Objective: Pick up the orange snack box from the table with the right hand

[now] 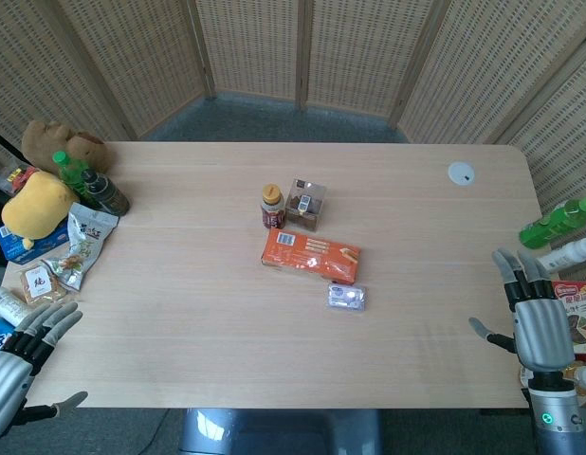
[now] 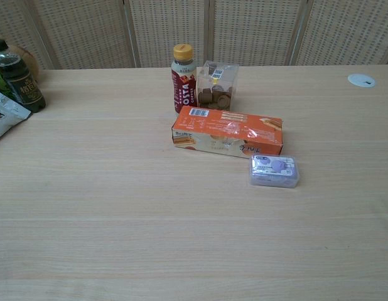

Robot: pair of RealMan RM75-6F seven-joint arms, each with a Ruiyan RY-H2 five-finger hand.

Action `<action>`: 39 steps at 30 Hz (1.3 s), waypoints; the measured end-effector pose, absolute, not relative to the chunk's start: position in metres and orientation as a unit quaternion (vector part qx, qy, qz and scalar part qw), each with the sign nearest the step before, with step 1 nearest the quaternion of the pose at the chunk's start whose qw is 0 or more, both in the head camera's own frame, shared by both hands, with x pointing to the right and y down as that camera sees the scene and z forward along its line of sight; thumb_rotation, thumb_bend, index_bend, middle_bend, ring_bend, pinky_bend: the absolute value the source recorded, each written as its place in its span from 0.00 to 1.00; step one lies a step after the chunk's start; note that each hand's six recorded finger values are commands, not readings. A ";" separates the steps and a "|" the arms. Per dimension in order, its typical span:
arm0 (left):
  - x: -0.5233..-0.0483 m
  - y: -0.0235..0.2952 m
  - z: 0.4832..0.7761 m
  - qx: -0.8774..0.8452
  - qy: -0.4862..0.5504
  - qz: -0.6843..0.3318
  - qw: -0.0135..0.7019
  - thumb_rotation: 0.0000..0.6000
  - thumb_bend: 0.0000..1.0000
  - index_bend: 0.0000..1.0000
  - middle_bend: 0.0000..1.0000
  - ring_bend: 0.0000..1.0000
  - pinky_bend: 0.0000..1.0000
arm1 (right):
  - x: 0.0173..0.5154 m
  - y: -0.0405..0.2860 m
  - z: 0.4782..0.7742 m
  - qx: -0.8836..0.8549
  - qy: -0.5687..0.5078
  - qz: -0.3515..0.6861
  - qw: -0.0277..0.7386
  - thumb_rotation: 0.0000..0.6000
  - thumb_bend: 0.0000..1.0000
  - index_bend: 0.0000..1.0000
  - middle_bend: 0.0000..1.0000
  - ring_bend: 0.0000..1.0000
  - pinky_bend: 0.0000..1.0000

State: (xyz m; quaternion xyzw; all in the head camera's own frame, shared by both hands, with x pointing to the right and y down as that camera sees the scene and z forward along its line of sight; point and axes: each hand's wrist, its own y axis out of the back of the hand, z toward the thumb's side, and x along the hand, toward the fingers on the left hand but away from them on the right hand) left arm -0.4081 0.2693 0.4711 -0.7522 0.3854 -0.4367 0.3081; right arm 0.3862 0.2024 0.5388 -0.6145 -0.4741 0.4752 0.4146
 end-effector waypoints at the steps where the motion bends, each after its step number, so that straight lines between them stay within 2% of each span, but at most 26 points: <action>1: -0.408 0.269 0.471 -0.752 0.386 -0.437 0.308 1.00 0.00 0.07 0.00 0.00 0.00 | 0.386 0.203 0.539 -0.615 -0.473 0.475 0.414 1.00 0.00 0.00 0.00 0.00 0.00; 8: -0.408 0.269 0.472 -0.751 0.385 -0.439 0.310 1.00 0.00 0.07 0.00 0.00 0.00 | 0.382 0.205 0.547 -0.627 -0.466 0.477 0.403 1.00 0.00 0.00 0.00 0.00 0.00; 13: -0.408 0.268 0.478 -0.750 0.383 -0.444 0.307 1.00 0.00 0.08 0.00 0.00 0.00 | 0.367 0.203 0.566 -0.651 -0.452 0.478 0.377 1.00 0.00 0.00 0.00 0.00 0.00; 17: -0.407 0.266 0.480 -0.749 0.381 -0.446 0.308 1.00 0.00 0.07 0.00 0.00 0.00 | 0.347 0.196 0.592 -0.679 -0.433 0.485 0.340 1.00 0.00 0.00 0.00 0.00 0.00; 22: -0.410 0.265 0.482 -0.744 0.383 -0.452 0.308 1.00 0.00 0.07 0.00 0.00 0.00 | 0.298 0.185 0.632 -0.722 -0.401 0.482 0.293 1.00 0.00 0.00 0.00 0.00 0.00; 30: -0.413 0.261 0.487 -0.737 0.385 -0.462 0.308 1.00 0.00 0.07 0.00 0.00 0.00 | 0.227 0.174 0.679 -0.758 -0.357 0.481 0.258 1.00 0.00 0.00 0.00 0.00 0.00; 39: -0.416 0.259 0.491 -0.731 0.386 -0.470 0.308 1.00 0.00 0.07 0.00 0.00 0.00 | 0.192 0.148 0.726 -0.758 -0.329 0.503 0.254 1.00 0.00 0.00 0.00 0.00 0.00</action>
